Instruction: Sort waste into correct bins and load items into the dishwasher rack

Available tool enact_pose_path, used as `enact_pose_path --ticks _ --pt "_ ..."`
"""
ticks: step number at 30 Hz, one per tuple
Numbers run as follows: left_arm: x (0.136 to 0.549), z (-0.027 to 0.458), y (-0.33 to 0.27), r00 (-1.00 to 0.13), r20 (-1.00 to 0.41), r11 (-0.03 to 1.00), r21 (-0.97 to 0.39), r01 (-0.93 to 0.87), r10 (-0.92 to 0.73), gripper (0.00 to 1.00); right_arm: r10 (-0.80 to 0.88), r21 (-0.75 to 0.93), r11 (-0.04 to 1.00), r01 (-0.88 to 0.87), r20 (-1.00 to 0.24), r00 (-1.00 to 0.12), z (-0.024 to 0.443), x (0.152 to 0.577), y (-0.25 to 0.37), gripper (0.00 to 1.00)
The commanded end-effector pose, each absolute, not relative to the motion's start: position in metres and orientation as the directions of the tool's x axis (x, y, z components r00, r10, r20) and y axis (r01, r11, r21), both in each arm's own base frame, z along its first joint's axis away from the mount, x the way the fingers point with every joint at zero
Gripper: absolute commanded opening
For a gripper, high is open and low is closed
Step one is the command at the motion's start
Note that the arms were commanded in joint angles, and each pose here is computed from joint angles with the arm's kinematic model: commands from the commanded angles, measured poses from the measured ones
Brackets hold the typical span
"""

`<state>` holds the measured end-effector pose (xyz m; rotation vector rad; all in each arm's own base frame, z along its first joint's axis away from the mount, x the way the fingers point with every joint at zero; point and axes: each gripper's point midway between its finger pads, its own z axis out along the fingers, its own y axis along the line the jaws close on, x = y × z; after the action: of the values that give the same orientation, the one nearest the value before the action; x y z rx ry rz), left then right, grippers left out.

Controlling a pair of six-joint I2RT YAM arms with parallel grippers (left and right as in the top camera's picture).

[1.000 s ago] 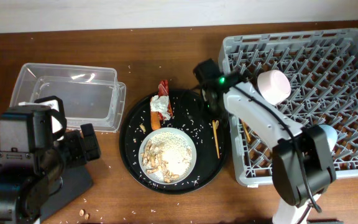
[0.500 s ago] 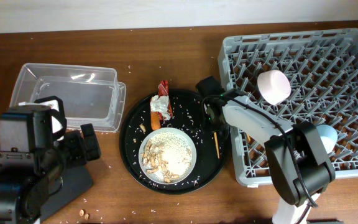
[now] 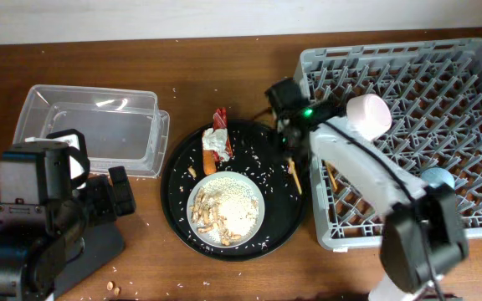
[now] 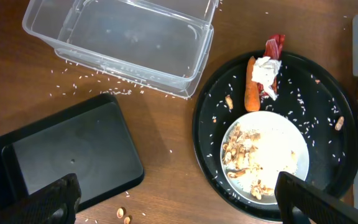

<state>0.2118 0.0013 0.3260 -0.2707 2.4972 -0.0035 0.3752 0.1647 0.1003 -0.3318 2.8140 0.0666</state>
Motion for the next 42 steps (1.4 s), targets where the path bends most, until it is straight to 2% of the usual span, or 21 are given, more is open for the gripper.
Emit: enact_pose_path --ticks 1,4,8,11,13,14,15,18,22,23,24,28,32,38,42 --pt "0.211 0.328 0.004 -0.777 -0.594 0.975 -0.067 -0.210 -0.208 0.99 -0.146 -0.005 0.987 -0.161 -0.444 -0.884 0.156 0.398 0.135 0.04" --pt "0.211 0.328 0.004 -0.777 -0.594 0.975 -0.067 -0.210 -0.208 0.99 -0.083 -0.002 0.996 -0.092 -0.463 -0.883 0.162 0.411 0.100 0.04" --pt "0.211 0.328 0.004 -0.777 -0.594 0.975 -0.067 -0.210 -0.208 0.99 -0.127 0.097 0.977 -0.188 -0.443 -0.888 0.159 0.412 0.088 0.04" --pt "0.211 0.328 0.004 -0.777 -0.594 0.975 -0.067 -0.210 -0.208 0.99 -0.146 0.084 0.977 -0.197 -0.412 -0.900 0.146 0.409 0.081 0.05" --pt "0.211 0.328 0.004 -0.777 -0.594 0.975 -0.067 -0.210 -0.208 0.99 -0.164 0.081 0.975 -0.209 -0.381 -0.910 0.135 0.406 0.082 0.17" --pt "0.211 0.328 0.004 -0.777 -0.594 0.975 -0.067 -0.210 -0.208 0.99 -0.176 0.079 0.973 -0.219 -0.367 -0.914 0.130 0.405 0.084 0.34" --pt "0.211 0.328 0.004 -0.777 -0.594 0.975 -0.067 -0.210 -0.208 0.99 -0.181 0.079 0.972 -0.223 -0.354 -0.918 0.125 0.403 0.086 0.43" --pt "0.211 0.328 0.004 -0.777 -0.594 0.975 -0.067 -0.210 -0.208 0.99 -0.180 0.091 0.971 -0.221 -0.333 -0.926 0.125 0.397 0.092 0.47" --pt "0.211 0.328 0.004 -0.777 -0.594 0.975 -0.067 -0.210 -0.208 0.99 -0.161 0.138 0.963 -0.232 -0.399 -0.903 0.164 0.387 0.105 0.57" --pt "0.211 0.328 0.004 -0.777 -0.594 0.975 -0.067 -0.210 -0.208 0.99 -0.172 0.176 0.946 -0.274 -0.444 -0.879 0.190 0.376 0.117 0.72" --pt "0.211 0.328 0.004 -0.777 -0.594 0.975 -0.067 -0.210 -0.208 1.00 -0.185 0.199 0.926 -0.321 -0.503 -0.844 0.219 0.361 0.129 0.98" --pt "0.211 0.328 0.004 -0.777 -0.594 0.975 -0.067 -0.210 -0.208 0.99 -0.198 0.175 0.895 -0.410 -0.668 -0.717 0.297 0.312 0.136 0.98" --pt "0.211 0.328 0.004 -0.777 -0.594 0.975 -0.067 -0.210 -0.208 0.99 -0.165 0.086 0.924 -0.373 -0.789 -0.592 0.350 0.272 0.107 0.98" --pt "0.211 0.328 0.004 -0.777 -0.594 0.975 -0.067 -0.210 -0.208 0.99 -0.146 -0.005 0.966 -0.257 -0.832 -0.535 0.371 0.215 0.061 0.98" --pt "0.211 0.328 0.004 -0.777 -0.594 0.975 -0.067 -0.210 -0.208 0.99 -0.149 -0.012 0.969 -0.247 -0.827 -0.543 0.366 0.201 0.054 0.98"
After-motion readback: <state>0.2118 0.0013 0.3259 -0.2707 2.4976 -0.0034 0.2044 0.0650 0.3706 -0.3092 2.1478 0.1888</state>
